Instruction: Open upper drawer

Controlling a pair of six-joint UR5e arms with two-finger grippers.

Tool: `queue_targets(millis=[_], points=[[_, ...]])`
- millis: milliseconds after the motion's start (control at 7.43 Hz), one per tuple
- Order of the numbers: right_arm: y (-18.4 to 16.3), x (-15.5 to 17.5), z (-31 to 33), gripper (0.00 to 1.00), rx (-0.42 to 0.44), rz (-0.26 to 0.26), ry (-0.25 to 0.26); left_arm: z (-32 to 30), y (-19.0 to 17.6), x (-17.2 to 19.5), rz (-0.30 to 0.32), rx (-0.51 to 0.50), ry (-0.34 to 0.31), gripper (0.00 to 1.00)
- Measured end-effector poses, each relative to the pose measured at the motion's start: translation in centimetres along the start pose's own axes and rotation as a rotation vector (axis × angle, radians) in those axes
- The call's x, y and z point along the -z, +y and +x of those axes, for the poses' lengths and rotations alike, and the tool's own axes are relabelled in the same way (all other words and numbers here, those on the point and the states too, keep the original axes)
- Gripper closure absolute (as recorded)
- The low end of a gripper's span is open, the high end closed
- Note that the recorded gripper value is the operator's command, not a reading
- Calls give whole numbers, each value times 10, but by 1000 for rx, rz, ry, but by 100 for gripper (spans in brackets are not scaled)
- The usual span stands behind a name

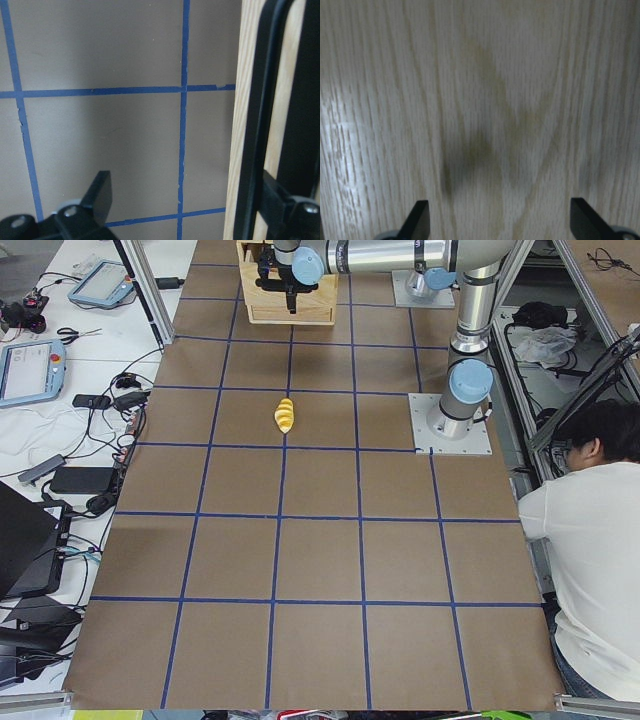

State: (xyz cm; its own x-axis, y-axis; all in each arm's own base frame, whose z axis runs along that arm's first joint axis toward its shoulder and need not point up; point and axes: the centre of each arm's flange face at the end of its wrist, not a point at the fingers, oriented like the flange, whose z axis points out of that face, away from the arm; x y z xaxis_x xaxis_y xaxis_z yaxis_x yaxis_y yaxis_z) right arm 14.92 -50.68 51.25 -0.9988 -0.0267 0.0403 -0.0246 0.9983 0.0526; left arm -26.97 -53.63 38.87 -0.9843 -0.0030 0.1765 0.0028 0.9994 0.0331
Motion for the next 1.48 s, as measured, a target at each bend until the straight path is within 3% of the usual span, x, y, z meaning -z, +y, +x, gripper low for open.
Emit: queue_targets(millis=[404,1481], points=[[0,0,0,0,0,-1,0,-17,3,5,4,-1,-37,0],[0,0,0,0,-1,0,0,-36,5,22,9,2,-38,0]])
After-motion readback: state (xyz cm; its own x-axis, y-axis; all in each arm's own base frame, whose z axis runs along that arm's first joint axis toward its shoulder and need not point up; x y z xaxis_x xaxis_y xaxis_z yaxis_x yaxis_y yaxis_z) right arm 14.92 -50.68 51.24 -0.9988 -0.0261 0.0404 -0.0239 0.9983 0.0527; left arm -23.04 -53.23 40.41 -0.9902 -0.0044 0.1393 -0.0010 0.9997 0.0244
